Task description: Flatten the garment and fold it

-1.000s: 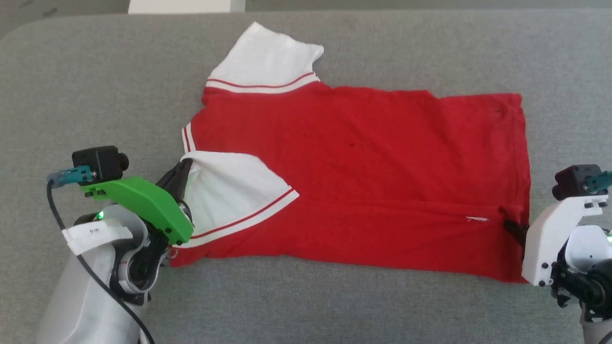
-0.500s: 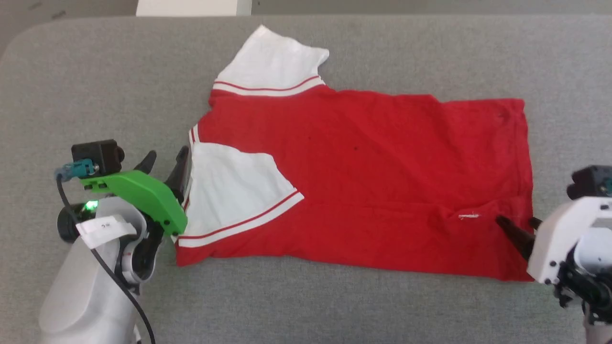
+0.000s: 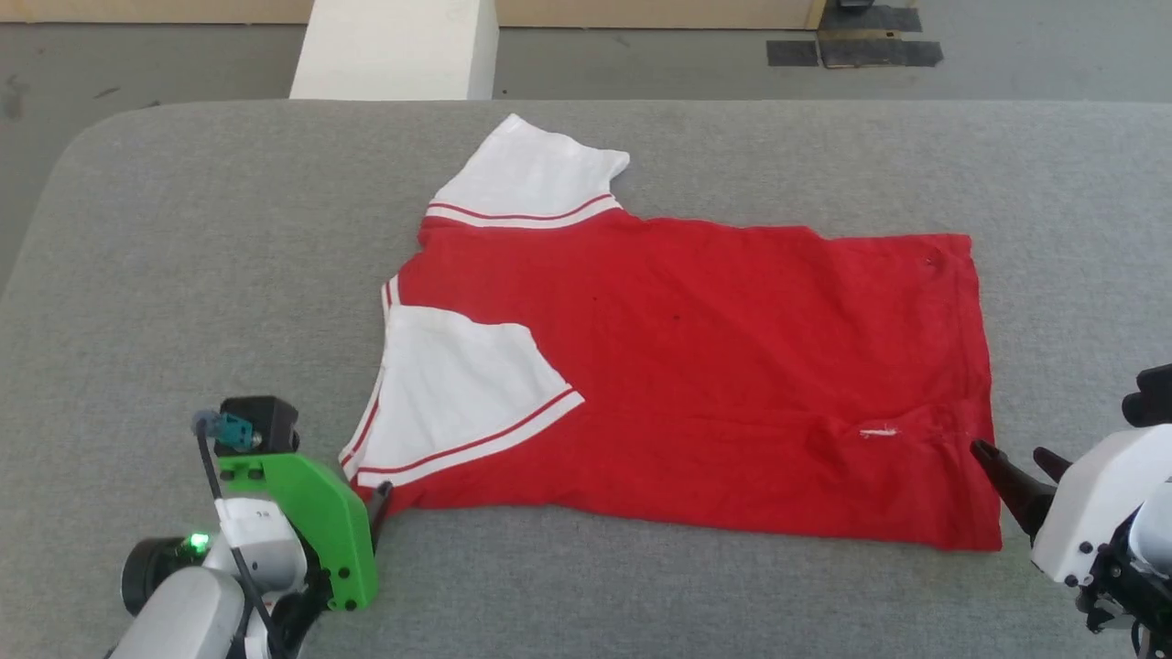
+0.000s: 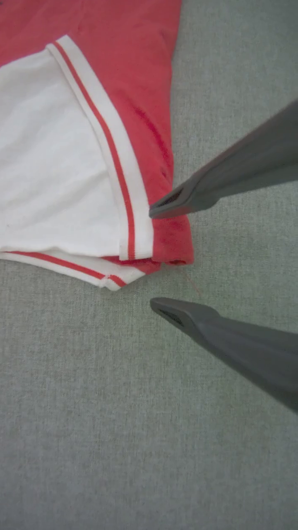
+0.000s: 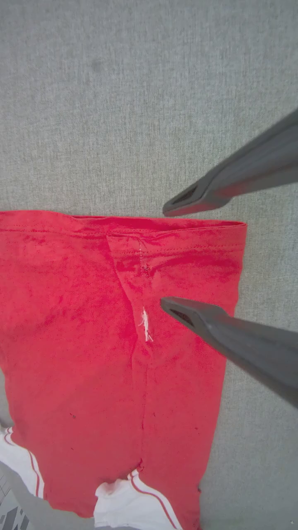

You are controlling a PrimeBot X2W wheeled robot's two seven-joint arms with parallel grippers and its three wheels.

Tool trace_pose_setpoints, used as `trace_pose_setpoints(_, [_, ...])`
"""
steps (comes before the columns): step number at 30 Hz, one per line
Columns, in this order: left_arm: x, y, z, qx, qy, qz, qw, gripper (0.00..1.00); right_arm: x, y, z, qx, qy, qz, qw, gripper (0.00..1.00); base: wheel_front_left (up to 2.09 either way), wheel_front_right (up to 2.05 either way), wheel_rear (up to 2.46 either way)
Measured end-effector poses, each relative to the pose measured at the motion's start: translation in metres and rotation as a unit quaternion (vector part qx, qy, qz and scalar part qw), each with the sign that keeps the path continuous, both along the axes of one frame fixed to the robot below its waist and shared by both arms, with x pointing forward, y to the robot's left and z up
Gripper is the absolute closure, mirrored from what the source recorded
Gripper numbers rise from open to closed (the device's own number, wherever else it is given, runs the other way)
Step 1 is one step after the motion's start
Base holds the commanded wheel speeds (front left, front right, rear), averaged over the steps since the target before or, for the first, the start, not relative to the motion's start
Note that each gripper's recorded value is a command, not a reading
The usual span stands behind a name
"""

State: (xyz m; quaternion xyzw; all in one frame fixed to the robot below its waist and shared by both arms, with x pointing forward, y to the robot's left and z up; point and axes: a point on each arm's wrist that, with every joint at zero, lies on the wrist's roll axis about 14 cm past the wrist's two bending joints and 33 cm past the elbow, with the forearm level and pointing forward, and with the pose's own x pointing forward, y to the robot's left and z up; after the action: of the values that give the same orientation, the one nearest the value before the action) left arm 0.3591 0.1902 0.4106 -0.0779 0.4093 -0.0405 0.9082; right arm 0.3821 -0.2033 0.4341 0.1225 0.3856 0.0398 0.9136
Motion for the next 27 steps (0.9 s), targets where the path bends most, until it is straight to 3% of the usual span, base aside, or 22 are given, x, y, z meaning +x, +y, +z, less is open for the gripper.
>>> trace_pose_setpoints(6, [0.001,-0.001,-0.018,-0.007,0.020,0.010,1.000,0.00,-0.004,-0.004,-0.006,0.004,0.009,-0.010,1.000,0.00,0.00,0.00,0.00])
trace_pose_setpoints(7, [0.000,0.001,-0.023,-0.004,0.026,0.012,1.000,0.04,-0.004,-0.004,-0.007,0.006,0.011,-0.012,1.000,0.00,0.00,0.00,0.00])
trace_pose_setpoints(9, [0.002,0.001,-0.028,-0.002,0.031,0.012,0.999,0.61,-0.006,-0.005,-0.009,0.008,0.014,-0.015,1.000,0.00,0.00,0.00,0.00])
trace_pose_setpoints(11, [0.002,0.000,-0.033,-0.004,0.038,0.008,0.999,1.00,-0.008,-0.006,-0.011,0.008,0.018,-0.017,1.000,0.00,0.00,0.00,0.00])
trace_pose_setpoints(14, [0.004,-0.005,-0.034,-0.016,0.039,0.004,0.999,1.00,-0.012,-0.009,-0.014,-0.003,0.024,-0.014,1.000,0.00,0.00,0.00,0.00])
trace_pose_setpoints(18, [0.011,-0.006,-0.026,-0.029,0.018,0.014,0.999,1.00,-0.017,-0.017,-0.016,-0.059,0.035,0.004,0.998,0.00,0.00,0.00,0.00])
trace_pose_setpoints(27, [0.018,-0.004,-0.012,-0.036,-0.010,0.024,0.999,1.00,-0.025,-0.011,-0.053,-0.135,0.113,0.047,0.983,0.00,0.00,0.00,0.00])
